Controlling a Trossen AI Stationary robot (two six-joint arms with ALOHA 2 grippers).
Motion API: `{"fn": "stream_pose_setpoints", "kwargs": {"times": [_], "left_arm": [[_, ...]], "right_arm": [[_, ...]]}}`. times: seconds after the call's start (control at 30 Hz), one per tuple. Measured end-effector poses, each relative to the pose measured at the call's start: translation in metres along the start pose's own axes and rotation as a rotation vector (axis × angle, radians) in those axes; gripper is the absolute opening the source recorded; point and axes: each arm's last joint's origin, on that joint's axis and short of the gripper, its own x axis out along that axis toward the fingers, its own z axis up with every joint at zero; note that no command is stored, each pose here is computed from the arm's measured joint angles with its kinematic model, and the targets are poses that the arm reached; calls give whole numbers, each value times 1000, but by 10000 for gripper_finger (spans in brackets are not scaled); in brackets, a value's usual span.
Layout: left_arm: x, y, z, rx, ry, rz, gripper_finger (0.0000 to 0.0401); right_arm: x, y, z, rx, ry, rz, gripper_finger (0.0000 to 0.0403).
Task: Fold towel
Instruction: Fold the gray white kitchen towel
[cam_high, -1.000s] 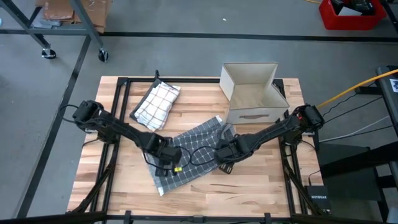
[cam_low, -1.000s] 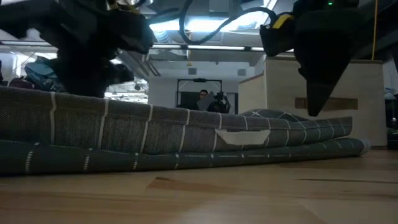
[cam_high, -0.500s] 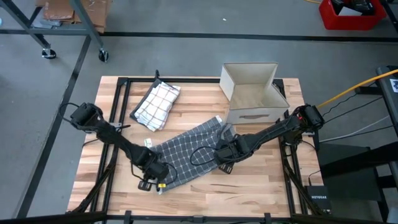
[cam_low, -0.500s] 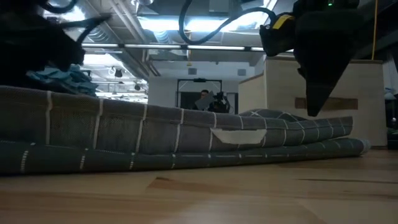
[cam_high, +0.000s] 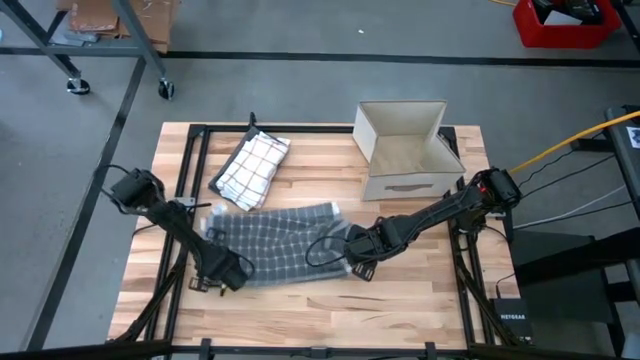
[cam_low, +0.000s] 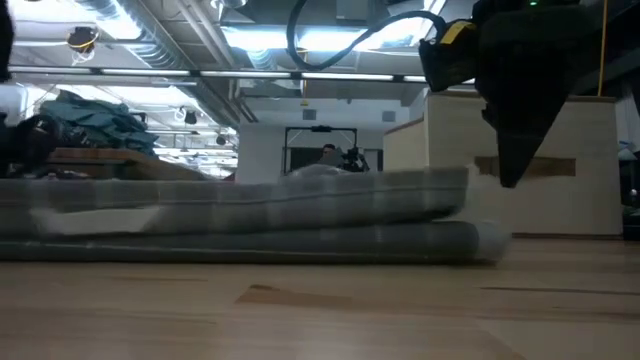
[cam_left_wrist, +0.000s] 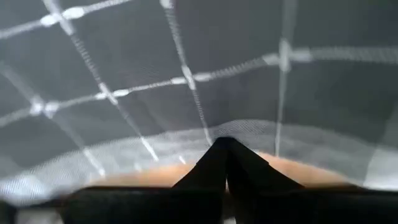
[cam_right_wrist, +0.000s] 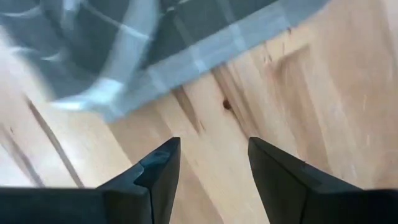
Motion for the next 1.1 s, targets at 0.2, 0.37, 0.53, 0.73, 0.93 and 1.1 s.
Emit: {"fn": "stream_pose_setpoints", "kwargs": {"times": [0.2, 0.37, 0.53, 0.73, 0.93, 1.1], "left_arm": [[-15, -5, -14, -41, -114, 21, 0], [-44, -2, -21, -103, -412, -68, 1], [-69, 2, -14, -156, -734, -118, 1], [-77, 10, 10, -164, -898, -169, 1], [-78, 20, 27, -188, -953, -160, 1], [-74, 25, 35, -187, -944, -137, 1]], "right_arm": [[-1, 3, 9, 15, -178, -37, 193], [-2, 2, 13, -40, -271, -115, 193], [2, 1, 16, -207, -323, -229, 193], [21, 2, 22, -432, -294, -318, 193], [45, 4, 26, -571, -255, -395, 193], [51, 3, 29, -569, -311, -524, 193]]}}
